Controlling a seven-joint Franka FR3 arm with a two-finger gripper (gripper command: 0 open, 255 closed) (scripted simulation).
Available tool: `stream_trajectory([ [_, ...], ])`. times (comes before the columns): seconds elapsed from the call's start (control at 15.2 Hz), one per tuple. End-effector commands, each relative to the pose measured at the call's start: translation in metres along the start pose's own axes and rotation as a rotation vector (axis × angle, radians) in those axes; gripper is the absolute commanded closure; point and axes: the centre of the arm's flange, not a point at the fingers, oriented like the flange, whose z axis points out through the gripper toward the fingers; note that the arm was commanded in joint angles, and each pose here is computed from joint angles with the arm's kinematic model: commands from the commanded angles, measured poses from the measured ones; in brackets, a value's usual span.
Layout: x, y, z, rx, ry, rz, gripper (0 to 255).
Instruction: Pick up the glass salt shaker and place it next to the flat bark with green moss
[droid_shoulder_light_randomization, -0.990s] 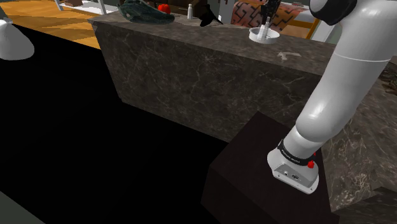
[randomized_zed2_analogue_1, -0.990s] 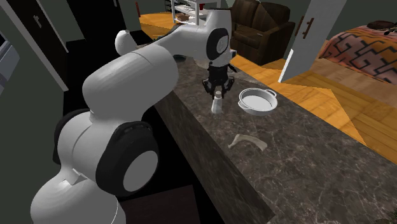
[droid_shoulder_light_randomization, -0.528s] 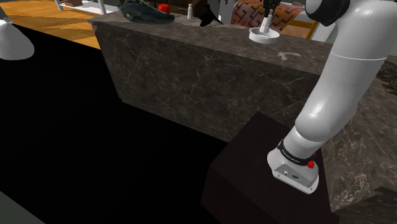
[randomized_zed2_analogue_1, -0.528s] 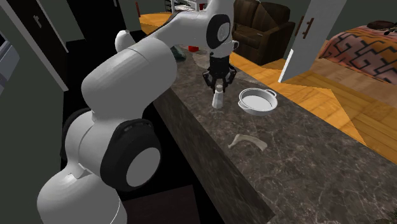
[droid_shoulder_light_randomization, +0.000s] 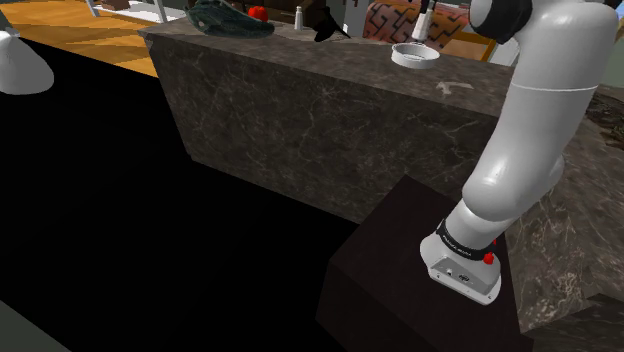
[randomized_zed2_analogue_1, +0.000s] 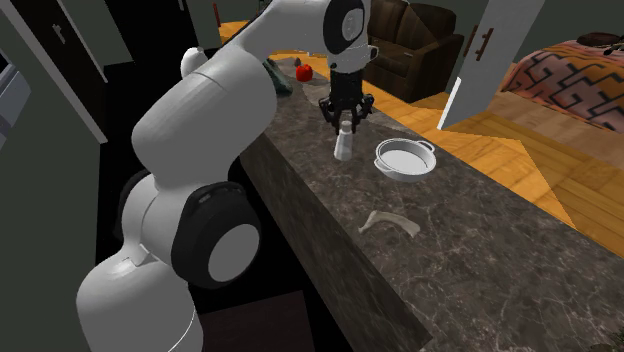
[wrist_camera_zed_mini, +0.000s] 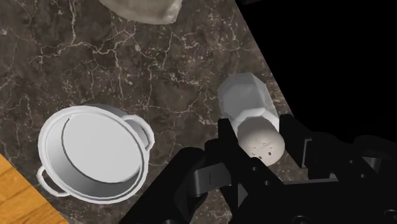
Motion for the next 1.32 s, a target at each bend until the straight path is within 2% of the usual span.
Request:
stream_trajectory([
  [0.0,-0.012,0.004,-0.003,0.0,-0.001,0.0,255],
  [1.25,-0.252,0.076,0.005,0.0,-0.001,0.0,255],
])
